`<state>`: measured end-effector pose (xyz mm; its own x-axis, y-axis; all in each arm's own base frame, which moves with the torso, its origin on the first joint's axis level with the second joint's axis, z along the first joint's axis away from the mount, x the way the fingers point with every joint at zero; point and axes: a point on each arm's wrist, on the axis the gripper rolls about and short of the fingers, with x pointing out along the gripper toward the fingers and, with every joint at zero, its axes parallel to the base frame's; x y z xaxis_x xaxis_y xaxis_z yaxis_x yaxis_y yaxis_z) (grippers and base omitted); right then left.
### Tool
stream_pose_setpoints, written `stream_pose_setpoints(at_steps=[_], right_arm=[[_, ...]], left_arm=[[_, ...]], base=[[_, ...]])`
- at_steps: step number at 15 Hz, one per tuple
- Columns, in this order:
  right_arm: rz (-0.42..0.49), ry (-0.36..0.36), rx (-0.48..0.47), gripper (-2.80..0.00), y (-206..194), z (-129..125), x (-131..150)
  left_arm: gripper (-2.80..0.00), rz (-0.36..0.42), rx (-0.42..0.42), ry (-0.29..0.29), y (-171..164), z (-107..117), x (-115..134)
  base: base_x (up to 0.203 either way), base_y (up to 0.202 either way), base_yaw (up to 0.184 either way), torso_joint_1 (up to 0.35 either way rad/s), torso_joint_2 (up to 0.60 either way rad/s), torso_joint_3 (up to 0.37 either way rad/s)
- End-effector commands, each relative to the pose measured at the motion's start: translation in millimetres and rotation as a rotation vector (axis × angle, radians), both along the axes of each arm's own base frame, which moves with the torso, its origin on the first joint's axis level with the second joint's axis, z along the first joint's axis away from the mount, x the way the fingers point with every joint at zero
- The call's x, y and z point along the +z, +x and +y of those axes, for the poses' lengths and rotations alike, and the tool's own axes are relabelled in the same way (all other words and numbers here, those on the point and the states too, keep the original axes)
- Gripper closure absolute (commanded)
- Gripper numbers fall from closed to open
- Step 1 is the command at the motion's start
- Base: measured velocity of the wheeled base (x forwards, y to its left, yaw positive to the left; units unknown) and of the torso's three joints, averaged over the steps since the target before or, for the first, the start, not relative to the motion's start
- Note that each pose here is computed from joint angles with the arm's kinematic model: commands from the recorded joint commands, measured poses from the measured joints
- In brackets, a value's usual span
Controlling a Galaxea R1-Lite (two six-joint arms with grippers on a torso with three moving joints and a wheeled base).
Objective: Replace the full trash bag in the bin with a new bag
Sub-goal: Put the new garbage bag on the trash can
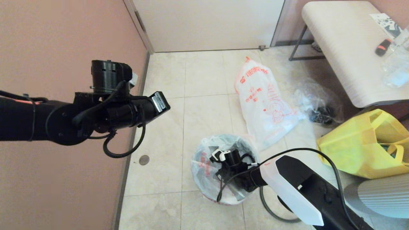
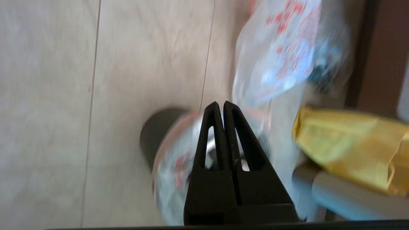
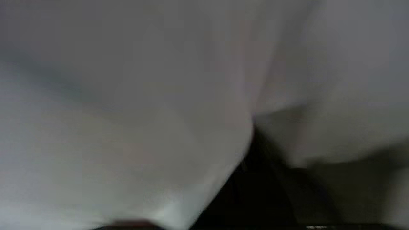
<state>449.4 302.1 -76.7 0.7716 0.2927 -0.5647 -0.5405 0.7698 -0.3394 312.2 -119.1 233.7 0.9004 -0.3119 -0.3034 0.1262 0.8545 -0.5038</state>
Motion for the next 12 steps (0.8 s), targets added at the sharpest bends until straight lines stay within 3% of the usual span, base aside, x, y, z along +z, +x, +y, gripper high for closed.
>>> stream_pose_setpoints(at_steps=[1, 4, 8, 10, 12], right_arm=[[0.047, -0.042, -0.002, 0.00, -1, -5, -10], [0.068, -0.080, 0.004, 0.00, -1, -8, 4], [0.029, -0.001, 0.001, 0.00, -11, 8, 49], [0.076, 0.056, -0.023, 0.00, -40, 19, 78], [0.174, 0.079, -0.057, 0.00, -91, 10, 116]], left_arm=[[0.00, -0.005, 0.000, -0.005, -2, 0, -1], [0.00, -0.006, 0.000, -0.007, -2, 0, -1], [0.00, -0.010, -0.001, -0.007, -2, 0, 1], [0.00, -0.021, -0.016, -0.011, -8, -4, 5], [0.00, -0.004, -0.036, -0.001, -12, -9, 5]], base=[[0.000, 0.000, 0.000, 0.000, 0.00, 0.000], [0.000, 0.000, 0.000, 0.000, 0.00, 0.000], [0.000, 0.000, 0.000, 0.000, 0.00, 0.000], [0.000, 0.000, 0.000, 0.000, 0.00, 0.000], [0.000, 0.000, 0.000, 0.000, 0.00, 0.000]])
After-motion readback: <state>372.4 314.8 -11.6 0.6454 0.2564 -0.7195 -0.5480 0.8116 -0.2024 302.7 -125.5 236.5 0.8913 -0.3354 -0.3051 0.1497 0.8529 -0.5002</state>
